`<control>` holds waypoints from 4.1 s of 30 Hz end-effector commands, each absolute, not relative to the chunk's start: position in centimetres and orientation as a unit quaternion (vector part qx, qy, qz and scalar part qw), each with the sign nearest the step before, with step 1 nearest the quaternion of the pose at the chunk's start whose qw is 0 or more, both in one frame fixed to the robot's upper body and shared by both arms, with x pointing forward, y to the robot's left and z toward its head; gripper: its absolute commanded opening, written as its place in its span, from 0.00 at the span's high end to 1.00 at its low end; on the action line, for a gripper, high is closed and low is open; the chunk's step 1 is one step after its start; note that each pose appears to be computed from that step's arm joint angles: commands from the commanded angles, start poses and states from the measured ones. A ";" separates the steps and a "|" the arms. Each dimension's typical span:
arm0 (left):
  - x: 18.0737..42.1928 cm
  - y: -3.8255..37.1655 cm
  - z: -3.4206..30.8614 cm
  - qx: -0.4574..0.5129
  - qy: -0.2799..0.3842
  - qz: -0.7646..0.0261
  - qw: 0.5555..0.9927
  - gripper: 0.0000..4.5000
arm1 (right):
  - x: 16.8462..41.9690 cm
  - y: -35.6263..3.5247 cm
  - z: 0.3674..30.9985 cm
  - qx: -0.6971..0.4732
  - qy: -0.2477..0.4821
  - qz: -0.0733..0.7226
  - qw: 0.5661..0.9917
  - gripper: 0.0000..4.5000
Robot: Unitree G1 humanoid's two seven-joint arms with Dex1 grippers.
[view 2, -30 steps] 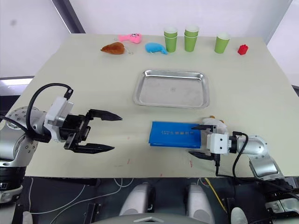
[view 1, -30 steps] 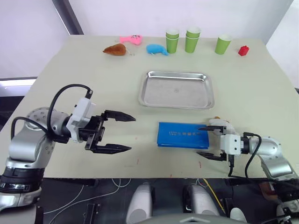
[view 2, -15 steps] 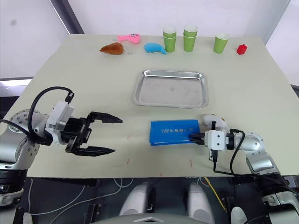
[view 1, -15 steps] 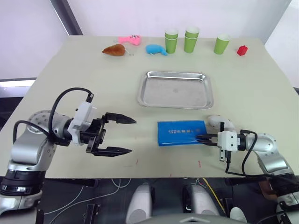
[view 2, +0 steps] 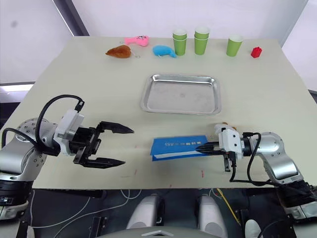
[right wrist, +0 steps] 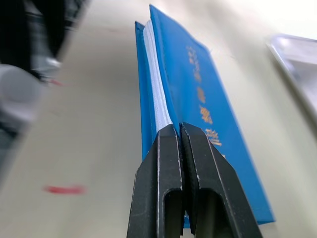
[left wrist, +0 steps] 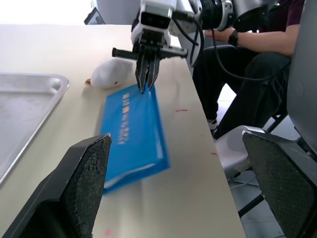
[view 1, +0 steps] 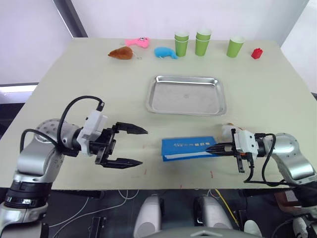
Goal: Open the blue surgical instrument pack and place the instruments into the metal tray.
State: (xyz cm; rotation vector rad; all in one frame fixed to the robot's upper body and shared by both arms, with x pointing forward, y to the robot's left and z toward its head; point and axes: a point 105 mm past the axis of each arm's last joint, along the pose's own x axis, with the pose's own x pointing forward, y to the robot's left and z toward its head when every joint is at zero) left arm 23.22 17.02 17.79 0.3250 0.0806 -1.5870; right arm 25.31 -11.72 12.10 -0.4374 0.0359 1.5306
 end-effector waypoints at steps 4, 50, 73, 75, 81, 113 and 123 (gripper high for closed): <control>22.8 16.4 17.9 0.152 0.028 -0.715 0.681 0.00 | 25.2 -10.6 14.8 -0.106 0.065 0.722 0.680 0.99; 30.4 13.4 12.6 0.017 0.024 -0.677 0.736 0.89 | 31.8 -10.8 13.8 -0.114 0.114 0.696 0.700 1.00; 29.5 13.1 12.1 0.048 0.006 -0.662 0.748 1.00 | 30.5 -20.4 14.0 -0.103 0.157 0.529 0.828 0.01; 29.5 13.2 11.9 0.046 0.007 -0.661 0.749 1.00 | 31.6 -21.4 12.6 -0.121 0.162 0.479 0.854 0.01; 29.7 13.2 11.9 0.057 0.008 -0.662 0.748 1.00 | 31.1 -21.8 10.0 -0.081 0.194 0.462 0.861 0.06; 32.3 9.7 13.6 0.098 -0.022 -0.670 0.736 1.00 | 32.1 -17.4 25.2 0.059 -0.075 0.484 0.870 0.98; 33.1 8.2 12.6 0.079 -0.023 -0.664 0.743 1.00 | 31.0 -9.2 22.5 -0.025 -0.057 0.581 0.811 0.98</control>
